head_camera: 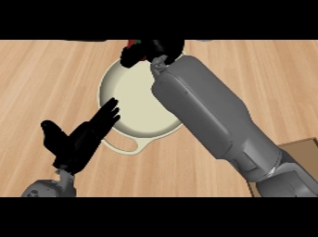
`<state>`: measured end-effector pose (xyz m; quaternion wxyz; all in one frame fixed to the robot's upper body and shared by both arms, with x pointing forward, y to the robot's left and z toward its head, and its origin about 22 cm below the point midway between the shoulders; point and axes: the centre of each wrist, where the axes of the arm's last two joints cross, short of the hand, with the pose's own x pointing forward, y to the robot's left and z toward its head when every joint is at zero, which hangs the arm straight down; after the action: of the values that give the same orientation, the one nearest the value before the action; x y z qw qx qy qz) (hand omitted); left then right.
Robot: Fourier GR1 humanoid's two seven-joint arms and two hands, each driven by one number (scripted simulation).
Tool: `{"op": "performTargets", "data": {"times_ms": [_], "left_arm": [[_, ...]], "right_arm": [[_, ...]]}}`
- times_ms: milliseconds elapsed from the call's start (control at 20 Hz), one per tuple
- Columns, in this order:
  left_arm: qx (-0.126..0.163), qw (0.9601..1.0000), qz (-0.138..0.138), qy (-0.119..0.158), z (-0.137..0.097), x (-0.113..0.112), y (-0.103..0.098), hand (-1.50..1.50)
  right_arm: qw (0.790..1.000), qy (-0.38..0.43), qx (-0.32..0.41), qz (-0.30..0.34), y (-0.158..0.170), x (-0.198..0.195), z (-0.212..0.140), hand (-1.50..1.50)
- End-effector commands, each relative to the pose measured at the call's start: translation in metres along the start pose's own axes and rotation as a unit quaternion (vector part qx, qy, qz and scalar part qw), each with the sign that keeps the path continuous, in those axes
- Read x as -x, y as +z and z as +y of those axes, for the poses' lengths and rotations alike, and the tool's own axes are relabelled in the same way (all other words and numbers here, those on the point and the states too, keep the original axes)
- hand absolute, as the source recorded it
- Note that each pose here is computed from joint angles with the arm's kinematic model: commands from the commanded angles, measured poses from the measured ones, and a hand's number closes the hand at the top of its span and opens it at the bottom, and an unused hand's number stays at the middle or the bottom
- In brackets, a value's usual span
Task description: Pick the tomato from the tray and place it in the pot
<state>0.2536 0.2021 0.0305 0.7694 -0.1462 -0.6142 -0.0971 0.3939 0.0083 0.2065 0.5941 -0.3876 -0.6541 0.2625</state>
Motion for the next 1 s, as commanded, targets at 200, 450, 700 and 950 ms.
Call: {"op": "performTargets", "data": {"times_ms": [200, 450, 700, 950], "left_arm": [[0.011, 0.9999, -0.001, 0.001, -0.007, 0.007, -0.004, 0.0], [0.04, 0.9991, -0.005, -0.014, -0.013, -0.002, -0.013, 0.0], [0.033, 0.9993, -0.01, -0.015, -0.017, 0.0, -0.016, 0.0], [0.041, 0.999, -0.012, -0.011, -0.019, -0.017, -0.012, 0.0]], "right_arm": [[0.999, -0.002, -0.027, 0.032, -0.019, 0.036, 0.035, 1.5], [0.988, -0.133, -0.008, 0.084, -0.026, 0.045, 0.03, -1.5], [0.972, -0.22, 0.016, 0.078, -0.025, 0.056, 0.032, -1.5], [0.96, -0.27, 0.043, 0.059, -0.027, 0.06, 0.032, -1.5]]}}
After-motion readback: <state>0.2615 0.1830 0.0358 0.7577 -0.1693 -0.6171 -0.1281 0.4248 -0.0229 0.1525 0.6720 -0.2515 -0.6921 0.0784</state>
